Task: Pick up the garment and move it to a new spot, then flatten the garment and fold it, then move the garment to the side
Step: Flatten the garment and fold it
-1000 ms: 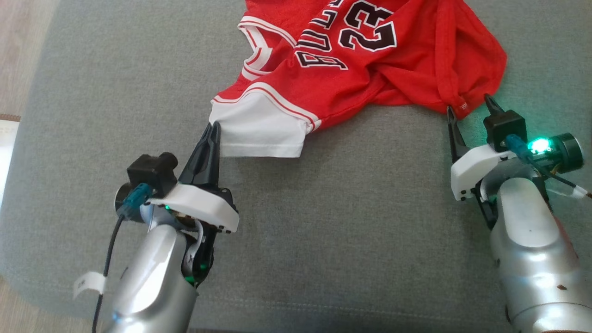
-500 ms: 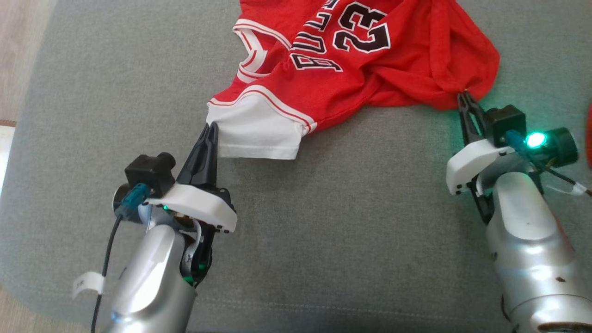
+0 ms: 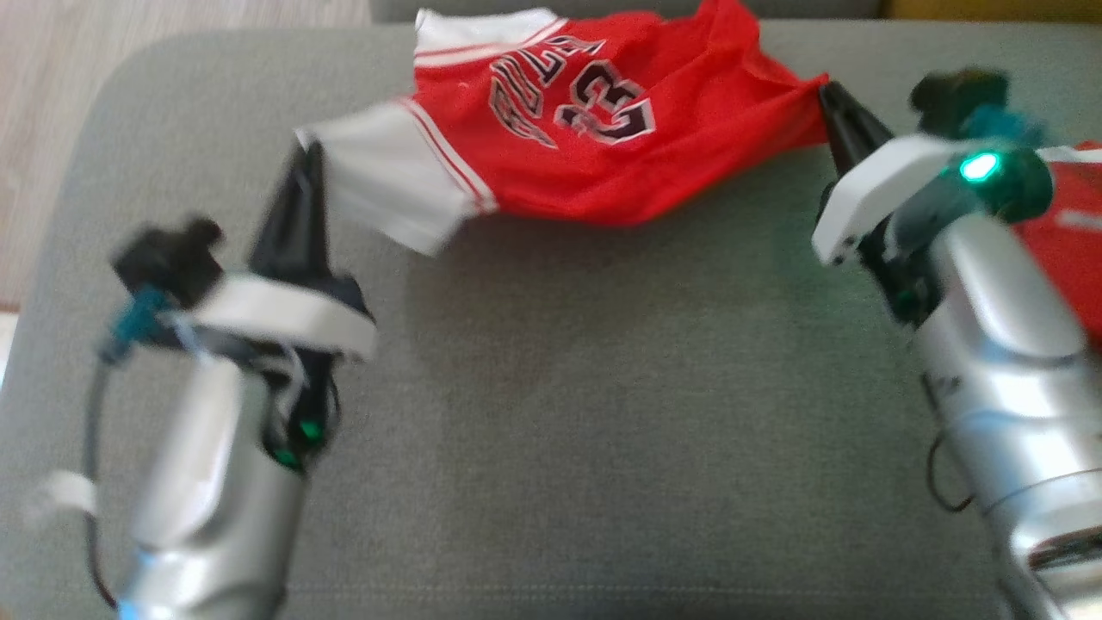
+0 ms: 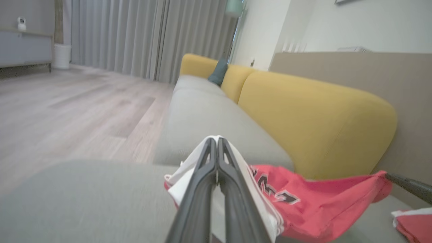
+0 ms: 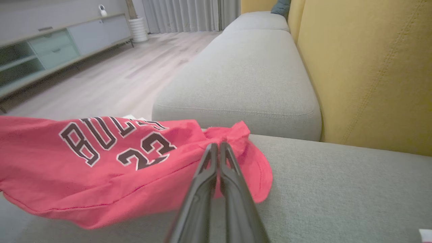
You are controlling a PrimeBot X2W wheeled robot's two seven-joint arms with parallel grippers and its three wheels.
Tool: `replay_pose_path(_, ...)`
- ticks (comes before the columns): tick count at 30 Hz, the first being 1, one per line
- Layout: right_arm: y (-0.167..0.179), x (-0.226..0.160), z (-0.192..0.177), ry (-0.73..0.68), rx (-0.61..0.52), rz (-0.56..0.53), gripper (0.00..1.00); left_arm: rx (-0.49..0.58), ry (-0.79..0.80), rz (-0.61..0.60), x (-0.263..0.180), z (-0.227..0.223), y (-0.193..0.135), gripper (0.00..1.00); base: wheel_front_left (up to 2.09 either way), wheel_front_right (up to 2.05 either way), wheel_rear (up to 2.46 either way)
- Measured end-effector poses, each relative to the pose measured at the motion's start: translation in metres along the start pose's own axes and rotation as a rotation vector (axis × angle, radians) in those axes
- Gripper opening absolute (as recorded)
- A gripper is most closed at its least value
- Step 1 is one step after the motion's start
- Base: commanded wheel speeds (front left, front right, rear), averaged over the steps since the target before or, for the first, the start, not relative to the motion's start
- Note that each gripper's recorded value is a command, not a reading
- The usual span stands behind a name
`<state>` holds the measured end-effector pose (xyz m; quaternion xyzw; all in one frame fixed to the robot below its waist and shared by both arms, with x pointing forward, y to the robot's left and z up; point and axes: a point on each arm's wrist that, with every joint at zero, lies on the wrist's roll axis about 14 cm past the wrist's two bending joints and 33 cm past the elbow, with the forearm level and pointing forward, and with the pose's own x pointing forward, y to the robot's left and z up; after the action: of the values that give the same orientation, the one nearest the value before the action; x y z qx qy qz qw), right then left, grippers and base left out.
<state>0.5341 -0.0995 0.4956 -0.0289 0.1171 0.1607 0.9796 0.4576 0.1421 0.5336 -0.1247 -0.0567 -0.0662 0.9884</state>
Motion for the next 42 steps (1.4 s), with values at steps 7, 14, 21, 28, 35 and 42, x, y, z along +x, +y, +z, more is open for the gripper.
replay_pose_path(7, -0.013, -0.041, 0.077, -0.025, 0.226, 0.108, 0.0, -0.023, -0.251, -0.085, 0.027, 0.12, -0.022, 0.0, 0.0, 0.0, 0.0)
replay_pose_path(14, -0.017, -0.099, 0.154, -0.163, 0.379, 0.217, 0.0, -0.026, -0.421, -0.192, 0.017, 0.227, -0.058, 0.0, 0.0, 0.0, 0.0)
replay_pose_path(21, -0.015, -0.132, 0.179, -0.196, 0.455, 0.285, 0.0, -0.062, -0.472, -0.21, 0.003, 0.272, -0.071, 0.0, 0.0, 0.0, 0.0)
replay_pose_path(28, -0.03, -0.127, 0.161, -0.16, 0.411, 0.218, 0.0, -0.083, -0.365, -0.198, 0.017, 0.253, -0.065, 0.0, 0.0, 0.0, 0.0)
replay_pose_path(35, -0.043, -0.082, 0.205, -0.255, 0.272, 0.122, 0.0, -0.121, -0.298, -0.134, 0.079, 0.25, -0.043, 0.0, 0.0, 0.0, 0.0)
replay_pose_path(42, -0.063, -0.028, 0.255, -0.435, 0.128, 0.013, 0.0, -0.127, -0.393, -0.103, 0.146, 0.271, -0.031, 0.0, 0.0, 0.0, 0.0)
